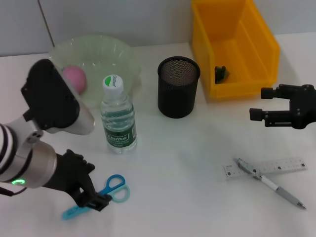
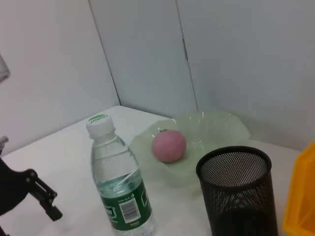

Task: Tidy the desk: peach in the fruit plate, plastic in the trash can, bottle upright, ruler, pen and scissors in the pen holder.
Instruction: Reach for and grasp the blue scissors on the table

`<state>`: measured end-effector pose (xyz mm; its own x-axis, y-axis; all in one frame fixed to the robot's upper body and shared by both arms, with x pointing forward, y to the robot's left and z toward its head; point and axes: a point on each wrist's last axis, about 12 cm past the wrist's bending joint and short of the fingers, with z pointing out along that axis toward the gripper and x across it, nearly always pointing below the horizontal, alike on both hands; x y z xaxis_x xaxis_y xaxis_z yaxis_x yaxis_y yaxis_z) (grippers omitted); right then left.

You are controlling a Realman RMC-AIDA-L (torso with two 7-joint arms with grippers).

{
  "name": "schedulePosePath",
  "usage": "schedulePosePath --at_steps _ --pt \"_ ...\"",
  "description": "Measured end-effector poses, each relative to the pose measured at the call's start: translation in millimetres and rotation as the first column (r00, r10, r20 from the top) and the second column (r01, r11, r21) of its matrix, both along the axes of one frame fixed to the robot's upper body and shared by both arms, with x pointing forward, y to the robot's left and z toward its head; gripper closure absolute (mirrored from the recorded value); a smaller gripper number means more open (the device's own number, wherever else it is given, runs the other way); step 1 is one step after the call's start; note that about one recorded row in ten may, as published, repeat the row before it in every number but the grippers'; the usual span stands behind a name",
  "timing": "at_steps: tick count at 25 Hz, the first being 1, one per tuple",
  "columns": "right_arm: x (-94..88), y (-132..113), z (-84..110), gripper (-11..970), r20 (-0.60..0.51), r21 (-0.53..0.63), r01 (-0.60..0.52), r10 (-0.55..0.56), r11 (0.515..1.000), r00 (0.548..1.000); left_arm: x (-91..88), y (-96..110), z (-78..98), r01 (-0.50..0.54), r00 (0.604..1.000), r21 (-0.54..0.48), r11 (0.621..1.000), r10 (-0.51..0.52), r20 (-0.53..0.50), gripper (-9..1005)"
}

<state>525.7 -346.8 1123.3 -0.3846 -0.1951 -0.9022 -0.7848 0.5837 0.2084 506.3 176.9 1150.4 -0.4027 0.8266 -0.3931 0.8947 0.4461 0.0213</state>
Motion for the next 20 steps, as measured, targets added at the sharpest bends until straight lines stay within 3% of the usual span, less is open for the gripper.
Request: schedulePosePath --at_steps 13,20 --pt "-4.9 2.3 -7.9 238 -0.019 0.018 -0.003 0.003 1.000 1.000 0.4 -18.2 -9.7 0.035 0.997 0.060 0.998 -0.031 -0.070 223" --pt "-5.9 3.7 -9.2 240 -0.020 0.025 -0.010 0.010 1.000 1.000 3.5 -13.6 -16.3 0.039 0.997 0.119 0.992 -0.032 -0.063 229"
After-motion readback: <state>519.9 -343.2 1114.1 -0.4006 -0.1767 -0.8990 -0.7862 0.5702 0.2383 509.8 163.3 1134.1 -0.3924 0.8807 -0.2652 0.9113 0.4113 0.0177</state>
